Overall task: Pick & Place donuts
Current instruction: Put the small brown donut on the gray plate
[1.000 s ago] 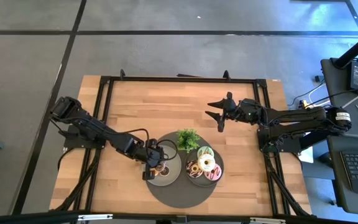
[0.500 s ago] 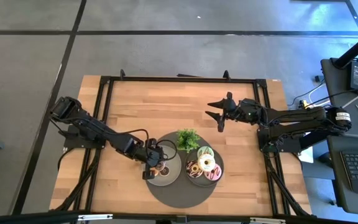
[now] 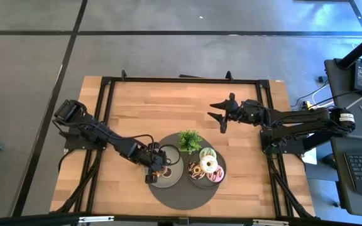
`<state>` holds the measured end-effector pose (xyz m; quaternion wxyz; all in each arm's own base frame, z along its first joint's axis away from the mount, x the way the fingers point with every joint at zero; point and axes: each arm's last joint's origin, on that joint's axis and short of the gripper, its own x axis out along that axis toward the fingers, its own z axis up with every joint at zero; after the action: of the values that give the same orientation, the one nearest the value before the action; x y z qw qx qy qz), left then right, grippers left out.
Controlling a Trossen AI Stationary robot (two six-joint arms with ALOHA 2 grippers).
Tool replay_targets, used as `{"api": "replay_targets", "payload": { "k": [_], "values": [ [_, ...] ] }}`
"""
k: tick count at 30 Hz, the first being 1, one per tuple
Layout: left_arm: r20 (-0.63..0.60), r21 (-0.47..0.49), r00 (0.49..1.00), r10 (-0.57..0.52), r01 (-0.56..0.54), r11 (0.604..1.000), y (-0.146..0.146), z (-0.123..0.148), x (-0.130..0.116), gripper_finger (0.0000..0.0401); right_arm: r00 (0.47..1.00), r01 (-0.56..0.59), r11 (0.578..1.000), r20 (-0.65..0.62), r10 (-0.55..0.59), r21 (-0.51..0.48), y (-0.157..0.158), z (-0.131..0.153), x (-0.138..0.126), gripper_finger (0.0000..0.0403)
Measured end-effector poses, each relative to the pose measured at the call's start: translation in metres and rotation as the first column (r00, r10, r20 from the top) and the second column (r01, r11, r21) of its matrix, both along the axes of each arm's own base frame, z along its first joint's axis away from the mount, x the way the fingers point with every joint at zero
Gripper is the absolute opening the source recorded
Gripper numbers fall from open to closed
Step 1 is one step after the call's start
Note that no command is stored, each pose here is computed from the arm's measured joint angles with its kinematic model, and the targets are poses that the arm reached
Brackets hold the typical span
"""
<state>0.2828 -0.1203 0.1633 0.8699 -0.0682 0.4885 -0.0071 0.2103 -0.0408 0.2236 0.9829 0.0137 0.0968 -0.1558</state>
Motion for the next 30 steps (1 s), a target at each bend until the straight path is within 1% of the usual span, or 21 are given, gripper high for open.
{"api": "replay_targets", "payload": {
  "k": [9,22,25,30],
  "values": [
    [0.004,-0.002,1.0,-0.003,0.003,1.0,-0.0001,0.001,0.0,0.002,1.0,0.004,1.0,0.005,-0.004,0.019,-0.0001,-0.0001,0.0,0.0195],
    [0.002,0.002,1.0,-0.009,0.009,1.0,0.0,0.0011,-0.0002,0.002,1.0,0.004,1.0,0.005,-0.004,0.019,-0.0001,-0.0001,0.0,0.0195],
    [0.001,0.002,1.0,-0.008,0.008,1.0,0.0,0.0011,-0.0003,0.003,1.0,0.004,1.0,0.005,-0.004,0.019,0.0,-0.0001,0.0,0.0195],
    [0.001,0.001,1.0,-0.007,0.007,1.0,0.0001,0.0012,-0.0003,0.0063,1.0,0.004,1.0,0.005,-0.004,0.019,0.0,-0.0001,0.0,0.0195]
  ]
}}
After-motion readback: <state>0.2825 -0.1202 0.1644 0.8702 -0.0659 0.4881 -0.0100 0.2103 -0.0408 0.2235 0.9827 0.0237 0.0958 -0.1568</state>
